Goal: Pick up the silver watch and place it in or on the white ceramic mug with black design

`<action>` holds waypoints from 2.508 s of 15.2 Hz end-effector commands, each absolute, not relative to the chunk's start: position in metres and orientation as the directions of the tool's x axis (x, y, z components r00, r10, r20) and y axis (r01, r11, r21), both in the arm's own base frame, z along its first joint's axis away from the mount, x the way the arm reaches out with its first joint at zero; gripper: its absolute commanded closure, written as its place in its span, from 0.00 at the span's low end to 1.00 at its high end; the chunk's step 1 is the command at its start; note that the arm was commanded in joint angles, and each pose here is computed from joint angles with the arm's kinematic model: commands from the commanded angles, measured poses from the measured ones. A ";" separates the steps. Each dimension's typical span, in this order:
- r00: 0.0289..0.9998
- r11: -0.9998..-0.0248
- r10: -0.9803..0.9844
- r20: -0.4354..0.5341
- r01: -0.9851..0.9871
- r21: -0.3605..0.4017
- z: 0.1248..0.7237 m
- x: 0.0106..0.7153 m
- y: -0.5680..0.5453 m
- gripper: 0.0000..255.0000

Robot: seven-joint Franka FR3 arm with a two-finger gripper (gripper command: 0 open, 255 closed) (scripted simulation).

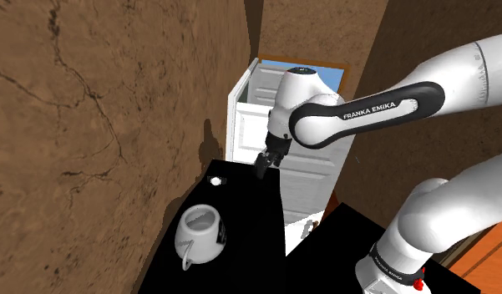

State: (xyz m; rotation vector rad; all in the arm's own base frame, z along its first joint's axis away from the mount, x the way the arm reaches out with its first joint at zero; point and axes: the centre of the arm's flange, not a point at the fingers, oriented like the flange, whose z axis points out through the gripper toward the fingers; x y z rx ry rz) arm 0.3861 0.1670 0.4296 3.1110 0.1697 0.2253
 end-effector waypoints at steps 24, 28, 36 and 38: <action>0.922 -0.997 0.061 0.381 0.040 0.063 0.319 0.516 0.269 0.00; 0.922 -0.997 0.061 0.381 0.040 0.063 0.319 0.516 0.269 0.00; 0.922 -0.997 0.061 0.381 0.040 0.063 0.319 0.516 0.268 1.00; 0.922 -0.997 0.061 0.381 0.040 0.063 0.320 0.515 0.268 1.00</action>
